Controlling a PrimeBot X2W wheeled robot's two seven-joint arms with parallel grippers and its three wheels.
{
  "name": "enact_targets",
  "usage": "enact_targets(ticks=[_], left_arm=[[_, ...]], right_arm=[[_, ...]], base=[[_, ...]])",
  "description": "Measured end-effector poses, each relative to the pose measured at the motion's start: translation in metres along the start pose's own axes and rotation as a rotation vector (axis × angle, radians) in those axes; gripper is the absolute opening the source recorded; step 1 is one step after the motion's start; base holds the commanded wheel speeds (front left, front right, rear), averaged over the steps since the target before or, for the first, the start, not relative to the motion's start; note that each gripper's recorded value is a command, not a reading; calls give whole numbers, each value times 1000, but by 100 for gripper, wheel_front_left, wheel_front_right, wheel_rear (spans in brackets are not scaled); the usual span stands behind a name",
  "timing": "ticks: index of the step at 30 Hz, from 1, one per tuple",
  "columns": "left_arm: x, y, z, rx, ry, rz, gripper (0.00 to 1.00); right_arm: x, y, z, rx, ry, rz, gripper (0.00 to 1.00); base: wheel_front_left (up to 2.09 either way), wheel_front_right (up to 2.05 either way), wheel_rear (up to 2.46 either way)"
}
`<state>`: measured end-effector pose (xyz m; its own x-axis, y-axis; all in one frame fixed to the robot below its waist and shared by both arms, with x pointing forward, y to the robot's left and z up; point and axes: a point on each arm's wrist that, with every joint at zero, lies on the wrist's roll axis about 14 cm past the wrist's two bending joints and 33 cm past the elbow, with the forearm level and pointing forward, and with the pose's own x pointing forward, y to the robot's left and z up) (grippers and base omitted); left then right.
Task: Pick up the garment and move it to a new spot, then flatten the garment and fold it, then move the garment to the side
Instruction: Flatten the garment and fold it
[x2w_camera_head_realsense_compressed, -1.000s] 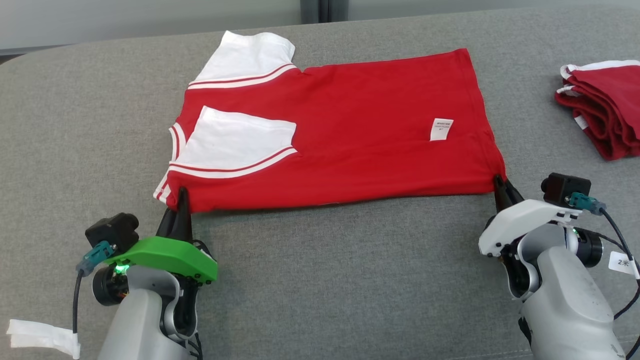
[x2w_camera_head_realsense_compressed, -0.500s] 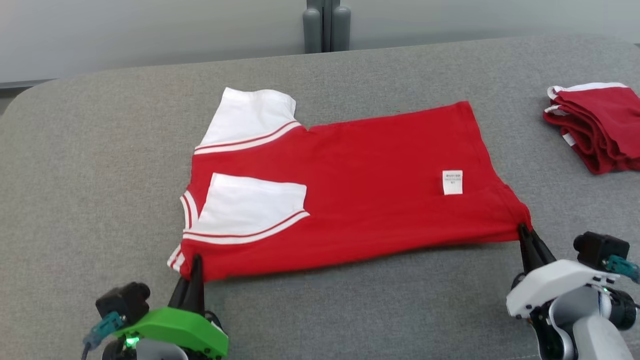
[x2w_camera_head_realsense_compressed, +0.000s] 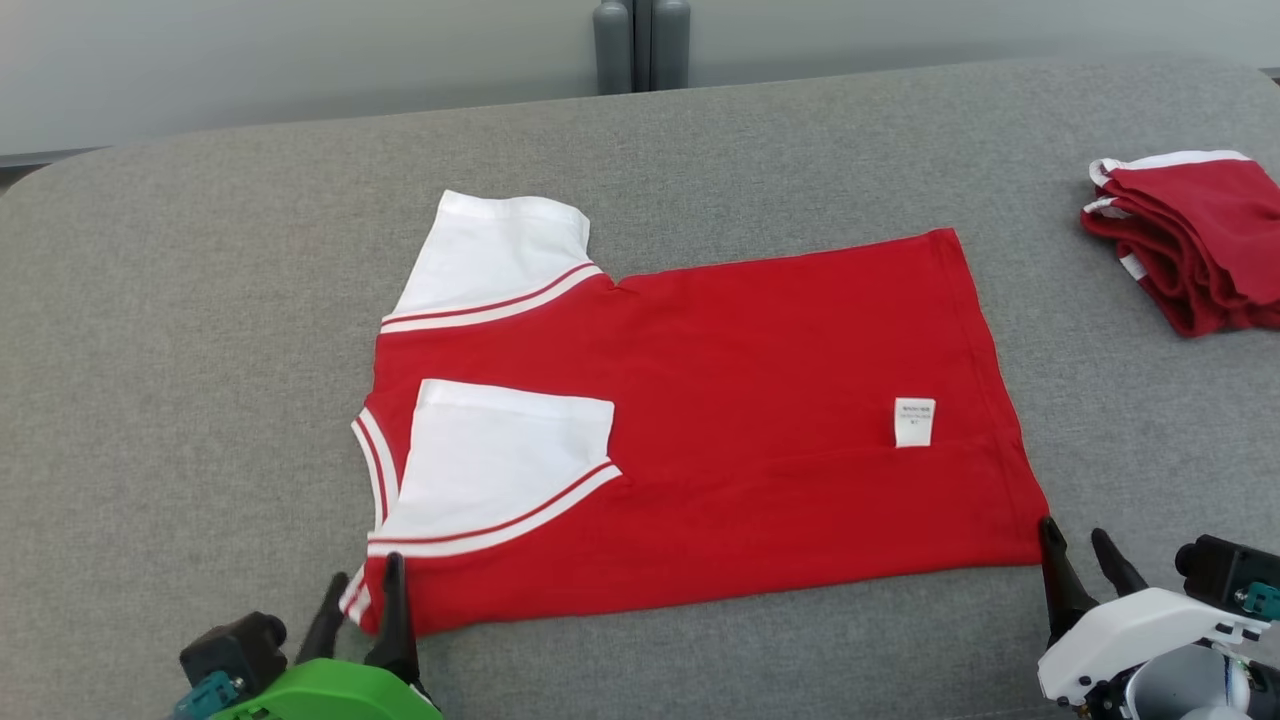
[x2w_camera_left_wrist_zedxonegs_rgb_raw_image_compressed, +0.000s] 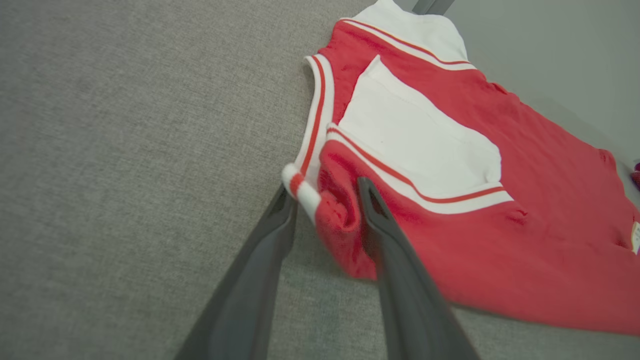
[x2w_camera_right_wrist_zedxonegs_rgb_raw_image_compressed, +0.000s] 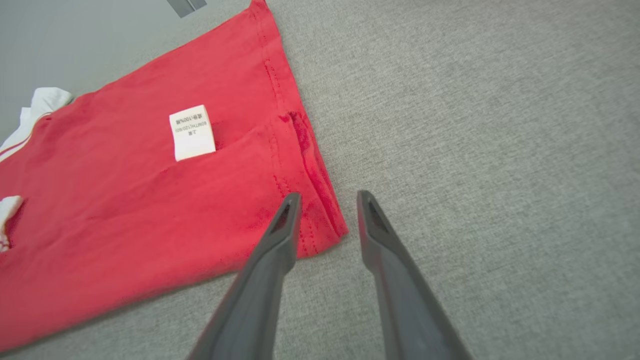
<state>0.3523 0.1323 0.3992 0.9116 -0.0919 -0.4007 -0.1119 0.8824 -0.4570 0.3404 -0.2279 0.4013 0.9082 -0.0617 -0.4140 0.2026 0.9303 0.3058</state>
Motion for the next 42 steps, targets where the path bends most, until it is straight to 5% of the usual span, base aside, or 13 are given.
enact_targets(ticks=[5,11,20,28,35,42], left_arm=[[13,0,33,105,-69,-31,100],[54,-42,99,334,-144,-192,100],[136,-104,173,627,-93,-328,100],[214,-91,147,682,131,-301,100],[251,-62,85,621,360,-300,100],[268,-55,50,600,427,-328,100]], right_arm=[[1,-9,9,-3,-36,-30,100],[20,4,43,-42,-124,0,100],[71,67,92,-101,-226,163,100],[111,84,93,-124,-234,212,100],[130,52,73,-145,-200,133,100],[131,27,60,-148,-176,69,100]], base=[[0,0,0],[0,0,0],[0,0,0],[0,0,0],[0,0,0],[0,0,0]])
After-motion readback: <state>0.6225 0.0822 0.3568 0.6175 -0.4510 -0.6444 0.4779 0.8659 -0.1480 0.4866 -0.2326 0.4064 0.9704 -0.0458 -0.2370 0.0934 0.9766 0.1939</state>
